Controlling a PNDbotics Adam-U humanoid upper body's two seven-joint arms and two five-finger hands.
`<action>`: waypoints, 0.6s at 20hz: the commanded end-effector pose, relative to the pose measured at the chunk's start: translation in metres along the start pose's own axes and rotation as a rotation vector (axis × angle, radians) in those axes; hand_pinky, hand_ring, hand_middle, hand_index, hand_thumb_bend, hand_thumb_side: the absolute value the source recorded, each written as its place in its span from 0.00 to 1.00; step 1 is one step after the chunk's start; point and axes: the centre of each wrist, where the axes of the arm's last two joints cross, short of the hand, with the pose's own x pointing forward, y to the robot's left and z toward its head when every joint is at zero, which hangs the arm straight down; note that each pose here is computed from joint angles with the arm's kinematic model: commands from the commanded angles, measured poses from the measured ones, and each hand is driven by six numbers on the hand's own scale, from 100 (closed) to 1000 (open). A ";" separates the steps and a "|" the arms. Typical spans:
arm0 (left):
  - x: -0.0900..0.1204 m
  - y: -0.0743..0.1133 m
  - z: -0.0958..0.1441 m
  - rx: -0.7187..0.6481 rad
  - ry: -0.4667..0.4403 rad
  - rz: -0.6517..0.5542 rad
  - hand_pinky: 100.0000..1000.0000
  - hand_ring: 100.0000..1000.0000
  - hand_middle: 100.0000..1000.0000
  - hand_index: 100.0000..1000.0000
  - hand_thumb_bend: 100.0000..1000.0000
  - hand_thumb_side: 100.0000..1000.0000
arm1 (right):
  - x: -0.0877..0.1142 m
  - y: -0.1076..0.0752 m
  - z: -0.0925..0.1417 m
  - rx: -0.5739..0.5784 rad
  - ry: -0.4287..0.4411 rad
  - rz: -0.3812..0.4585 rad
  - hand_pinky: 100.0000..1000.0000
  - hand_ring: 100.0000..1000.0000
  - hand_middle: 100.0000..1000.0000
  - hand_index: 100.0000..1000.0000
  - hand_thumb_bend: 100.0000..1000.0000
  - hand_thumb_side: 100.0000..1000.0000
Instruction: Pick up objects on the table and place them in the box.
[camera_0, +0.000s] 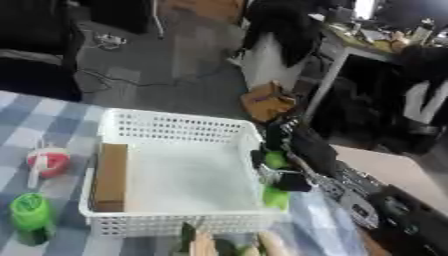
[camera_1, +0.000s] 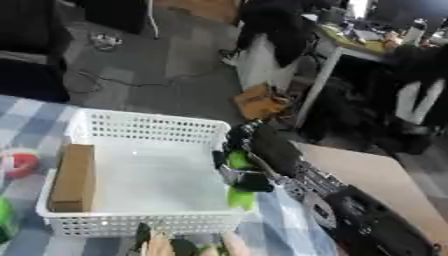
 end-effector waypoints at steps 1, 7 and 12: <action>0.004 -0.002 -0.003 -0.010 -0.017 0.007 0.82 0.89 0.83 0.95 0.00 1.00 | -0.009 -0.018 -0.010 -0.055 -0.051 0.015 0.00 0.00 0.00 0.26 0.00 0.74; 0.003 -0.002 -0.002 -0.011 -0.013 0.010 0.82 0.89 0.83 0.95 0.00 1.00 | -0.007 -0.016 -0.009 -0.049 -0.056 0.018 0.00 0.00 0.00 0.26 0.00 0.74; 0.003 -0.002 -0.001 -0.011 -0.014 0.015 0.83 0.89 0.83 0.94 0.00 1.00 | -0.007 -0.016 -0.009 -0.081 -0.048 0.021 0.00 0.00 0.00 0.26 0.00 0.74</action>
